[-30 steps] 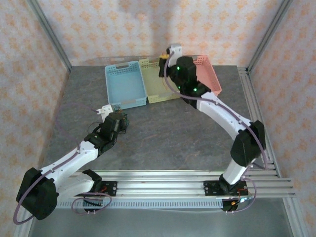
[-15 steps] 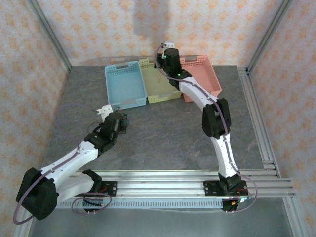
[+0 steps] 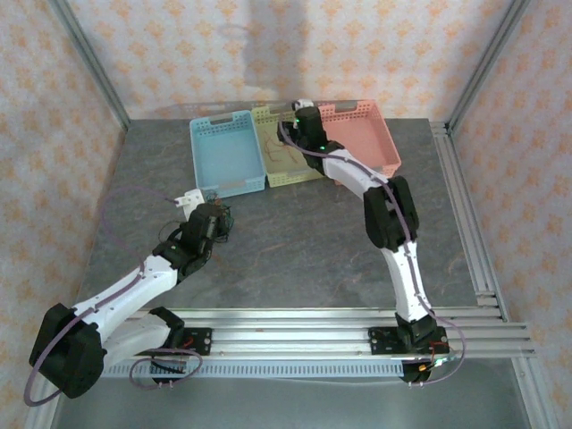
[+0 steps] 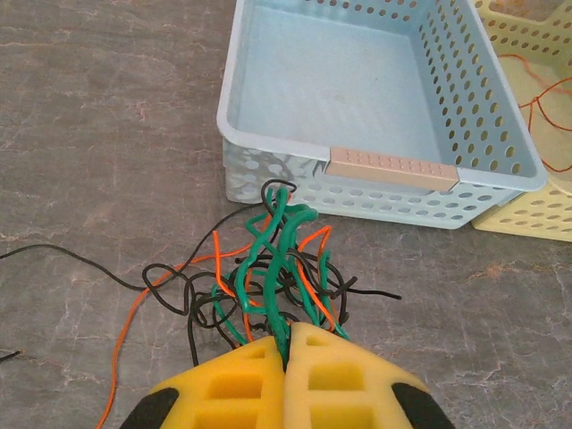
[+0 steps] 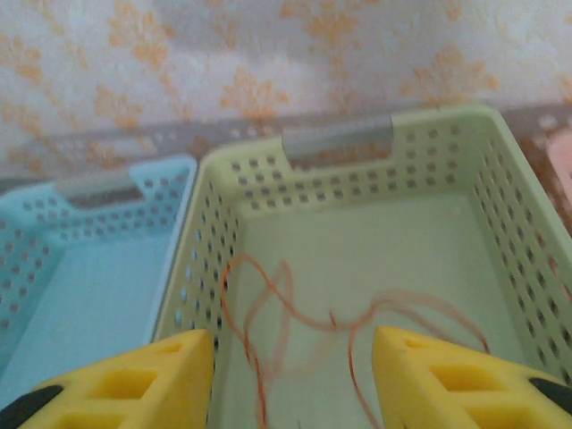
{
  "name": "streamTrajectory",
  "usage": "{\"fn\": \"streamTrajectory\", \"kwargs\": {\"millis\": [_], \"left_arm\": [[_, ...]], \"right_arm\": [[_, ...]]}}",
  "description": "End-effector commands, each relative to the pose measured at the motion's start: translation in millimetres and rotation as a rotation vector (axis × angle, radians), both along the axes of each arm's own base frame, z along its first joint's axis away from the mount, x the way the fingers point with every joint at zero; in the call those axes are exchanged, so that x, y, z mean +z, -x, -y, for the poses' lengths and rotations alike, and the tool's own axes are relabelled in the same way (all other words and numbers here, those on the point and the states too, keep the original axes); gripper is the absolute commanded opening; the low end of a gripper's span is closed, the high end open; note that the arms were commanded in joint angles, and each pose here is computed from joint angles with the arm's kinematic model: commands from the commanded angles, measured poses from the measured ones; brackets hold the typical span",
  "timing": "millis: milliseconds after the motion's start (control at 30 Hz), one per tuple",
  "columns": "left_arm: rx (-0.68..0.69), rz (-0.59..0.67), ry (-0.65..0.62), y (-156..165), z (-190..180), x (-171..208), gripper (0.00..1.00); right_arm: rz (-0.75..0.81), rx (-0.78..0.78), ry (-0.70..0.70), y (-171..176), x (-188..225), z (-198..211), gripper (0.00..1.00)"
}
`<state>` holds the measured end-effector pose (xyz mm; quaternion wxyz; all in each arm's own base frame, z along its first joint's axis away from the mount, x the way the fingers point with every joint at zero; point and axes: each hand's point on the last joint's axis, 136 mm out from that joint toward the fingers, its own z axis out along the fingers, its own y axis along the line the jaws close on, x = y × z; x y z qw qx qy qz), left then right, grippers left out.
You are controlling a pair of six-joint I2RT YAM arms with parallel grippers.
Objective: Untangle the cables
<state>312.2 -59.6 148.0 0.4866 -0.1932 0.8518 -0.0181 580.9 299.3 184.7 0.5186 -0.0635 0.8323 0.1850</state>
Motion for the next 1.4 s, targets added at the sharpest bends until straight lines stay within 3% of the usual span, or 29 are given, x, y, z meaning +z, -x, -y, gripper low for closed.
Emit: {"fn": "streamTrajectory", "kwargs": {"millis": [0,300,433,567,633,700,933,1033,1367], "left_arm": [[0.004,0.059,0.023,-4.8,-0.6,13.8,0.0],[-0.12,0.124,0.076,-1.5,17.5,23.2,0.0],[-0.229,0.126,0.103,-5.4,38.3,27.9,0.0],[-0.408,0.111,0.161,-10.4,76.1,30.1,0.0],[-0.521,0.099,0.184,-10.2,99.7,31.3,0.0],[-0.568,0.088,0.18,-12.3,112.9,31.8,0.0],[-0.624,0.051,0.182,-20.4,131.0,30.0,0.0],[-0.573,0.033,0.142,-20.7,123.6,24.7,0.0],[-0.638,0.125,0.194,-2.7,127.0,37.4,0.0]], "right_arm": [[0.184,0.074,-0.073,41.9,77.0,4.0,0.5],[0.179,0.35,-0.13,158.6,27.7,4.2,0.46],[0.149,0.512,-0.142,184.3,-3.2,-34.1,0.46],[0.143,0.688,-0.048,212.9,-54.0,-73.6,0.47],[0.148,0.662,-0.008,214.2,-71.1,-74.5,0.47],[0.178,0.653,-0.035,215.6,-59.9,-74.7,0.47],[0.231,0.702,-0.081,227.8,-52.3,-75.8,0.5],[0.253,0.693,-0.099,228.4,-49.6,-74.2,0.53],[0.239,0.715,-0.095,227.0,-58.8,-79.1,0.55]]}}
